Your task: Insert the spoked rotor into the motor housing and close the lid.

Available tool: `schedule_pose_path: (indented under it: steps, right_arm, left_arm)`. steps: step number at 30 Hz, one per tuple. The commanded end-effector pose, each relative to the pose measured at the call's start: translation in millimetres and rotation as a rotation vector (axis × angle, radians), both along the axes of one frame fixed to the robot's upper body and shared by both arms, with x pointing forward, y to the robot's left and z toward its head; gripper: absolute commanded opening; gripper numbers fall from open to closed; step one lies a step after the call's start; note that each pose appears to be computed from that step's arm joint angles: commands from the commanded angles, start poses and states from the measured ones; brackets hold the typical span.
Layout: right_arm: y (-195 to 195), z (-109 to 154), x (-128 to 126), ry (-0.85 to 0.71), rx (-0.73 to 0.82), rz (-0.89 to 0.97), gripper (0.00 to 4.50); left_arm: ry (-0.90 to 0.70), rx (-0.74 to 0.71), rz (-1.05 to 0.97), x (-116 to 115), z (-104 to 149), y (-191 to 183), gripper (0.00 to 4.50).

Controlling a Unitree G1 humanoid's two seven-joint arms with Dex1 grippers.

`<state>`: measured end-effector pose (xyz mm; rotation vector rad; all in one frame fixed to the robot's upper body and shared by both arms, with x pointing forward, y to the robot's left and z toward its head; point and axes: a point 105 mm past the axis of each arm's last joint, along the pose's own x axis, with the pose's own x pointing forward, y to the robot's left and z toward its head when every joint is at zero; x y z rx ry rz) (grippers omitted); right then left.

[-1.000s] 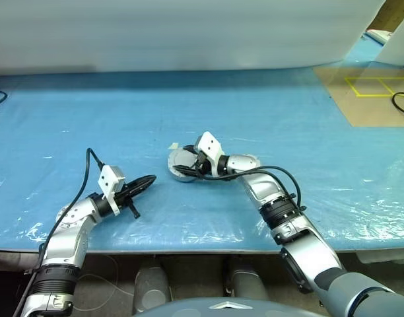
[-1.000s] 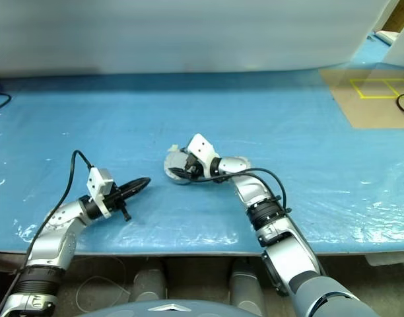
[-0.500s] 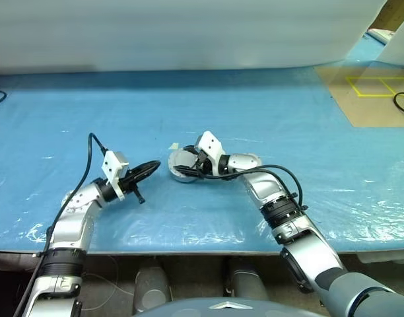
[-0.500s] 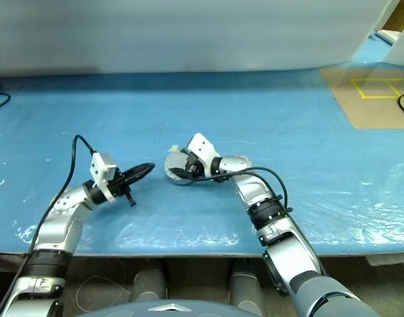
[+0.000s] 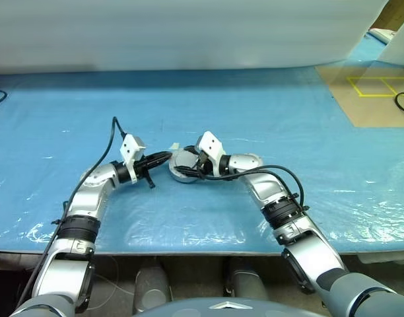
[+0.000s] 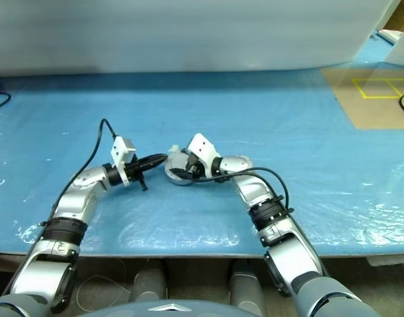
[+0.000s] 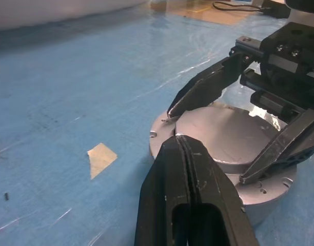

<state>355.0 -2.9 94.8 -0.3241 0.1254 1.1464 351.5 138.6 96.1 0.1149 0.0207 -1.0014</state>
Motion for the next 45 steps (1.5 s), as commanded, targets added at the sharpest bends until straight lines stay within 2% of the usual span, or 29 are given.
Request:
schedule_pose_path:
  steps: [1, 5, 13, 14, 16, 28, 32, 38, 45]
  right_arm:
    - [-17, -24, 0, 0.061, -0.071, -0.059, 3.15]
    - [-19, -24, 1, 0.055, -0.076, -0.066, 3.15]
    - [-17, -17, 0, 0.054, -0.045, -0.068, 3.15]
    - [-17, -16, 0, 0.059, -0.038, -0.067, 3.88]
    - [-18, -13, -1, 0.066, -0.027, -0.066, 4.45]
    - [-34, 19, 6, 0.191, 0.219, -0.137, 4.49]
    - [-43, 21, 5, 0.271, 0.277, -0.151, 4.49]
    - [-53, 11, -2, 0.561, 0.357, -0.188, 4.49]
    - [-54, -2, -3, 0.788, 0.41, -0.283, 4.49]
  left_arm:
    - [0.004, 0.053, -0.022, 1, -3, -1, 0.0]
    - [0.067, 0.13, -0.033, -1, -21, 1, 0.0]
    - [0.083, 0.19, -0.068, -4, -27, -3, 0.0]
    - [0.083, 0.192, -0.07, -4, -27, -4, 0.0]
    - [0.083, 0.193, -0.073, -4, -27, -5, 0.0]
    - [0.065, 0.212, -0.101, -4, -25, -8, 0.0]
    - [0.059, 0.213, -0.104, -4, -24, -9, 0.0]
    - [0.042, 0.215, -0.097, -2, -23, -9, 0.0]
    - [0.03, 0.213, -0.093, -2, -23, -9, 0.0]
